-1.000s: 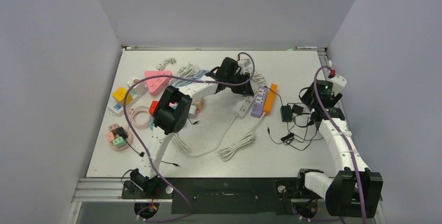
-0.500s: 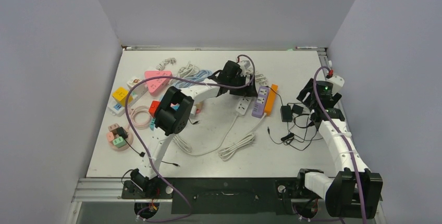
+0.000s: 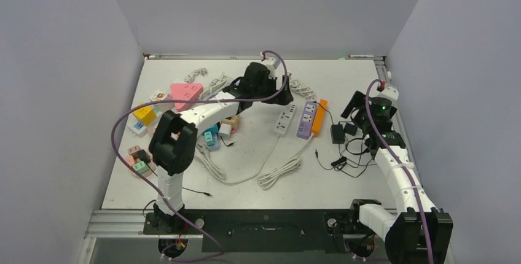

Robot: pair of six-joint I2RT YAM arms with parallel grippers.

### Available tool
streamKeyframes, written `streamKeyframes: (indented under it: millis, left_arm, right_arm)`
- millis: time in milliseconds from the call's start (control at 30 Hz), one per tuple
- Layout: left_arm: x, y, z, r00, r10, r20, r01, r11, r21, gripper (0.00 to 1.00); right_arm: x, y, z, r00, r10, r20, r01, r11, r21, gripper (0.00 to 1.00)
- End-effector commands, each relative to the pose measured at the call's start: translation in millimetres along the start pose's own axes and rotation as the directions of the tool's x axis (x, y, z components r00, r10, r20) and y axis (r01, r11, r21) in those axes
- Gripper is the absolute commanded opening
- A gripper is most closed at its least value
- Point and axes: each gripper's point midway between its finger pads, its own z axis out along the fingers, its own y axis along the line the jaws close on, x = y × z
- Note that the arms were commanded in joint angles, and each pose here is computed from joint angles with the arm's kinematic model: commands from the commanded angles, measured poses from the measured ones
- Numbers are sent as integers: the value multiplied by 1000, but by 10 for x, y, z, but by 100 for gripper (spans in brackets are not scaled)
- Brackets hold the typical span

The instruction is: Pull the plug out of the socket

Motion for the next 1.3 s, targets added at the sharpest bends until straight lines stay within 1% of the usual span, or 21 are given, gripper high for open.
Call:
streamKeyframes:
  millis: [0,167,233,300,400,467,533,567,667,800,900,967,1067,1267]
  left_arm:
    - [-764,18,-736,971,4,239,4,1000,-30,96]
    - [-881,359,-1451,944,-93,317,120,991,-66,96]
    - [-880,540,-1785,930,-124,346,173,979,-112,96]
    - [-868,735,-2140,914,-128,385,212,960,-184,96]
    - [-812,948,-2691,899,-58,435,214,923,-320,96]
    - [-788,1064,-3103,880,22,474,214,873,-438,96]
    - [-755,1136,-3476,862,92,499,217,822,-527,96]
    - [-740,1141,-3678,849,126,514,220,800,-559,96]
    - [-636,1197,-4032,829,191,526,227,745,-627,96]
    - [-382,1267,-4229,806,213,553,255,719,-647,96]
    - [-199,1331,-4234,784,217,581,273,721,-637,96]
    - [-64,1375,-4162,784,206,585,275,730,-625,96]
    - [-20,1356,-4104,775,206,597,262,756,-600,96]
    - [-30,1390,-4133,782,233,578,246,736,-630,96]
  right_arm:
    - [-258,347,-152,992,-52,114,66,991,-116,95]
    - [-364,666,-307,978,-117,174,146,975,-166,96]
    - [-405,750,-358,973,-125,194,162,968,-190,96]
    - [-459,835,-419,965,-138,225,187,958,-216,96]
    - [-554,901,-522,949,-157,274,223,947,-232,96]
    - [-630,913,-590,936,-167,309,245,941,-232,96]
    - [-696,909,-649,924,-174,339,260,938,-229,97]
    - [-741,913,-689,917,-173,359,267,936,-230,97]
    - [-786,897,-745,905,-166,392,270,935,-229,97]
    - [-708,840,-745,901,-140,411,253,939,-233,98]
    - [-631,801,-731,901,-114,419,231,943,-240,98]
    - [-580,779,-723,903,-110,416,226,944,-242,98]
    - [-556,748,-724,903,-108,416,222,946,-235,98]
    - [-630,716,-755,895,-103,433,213,953,-214,98]
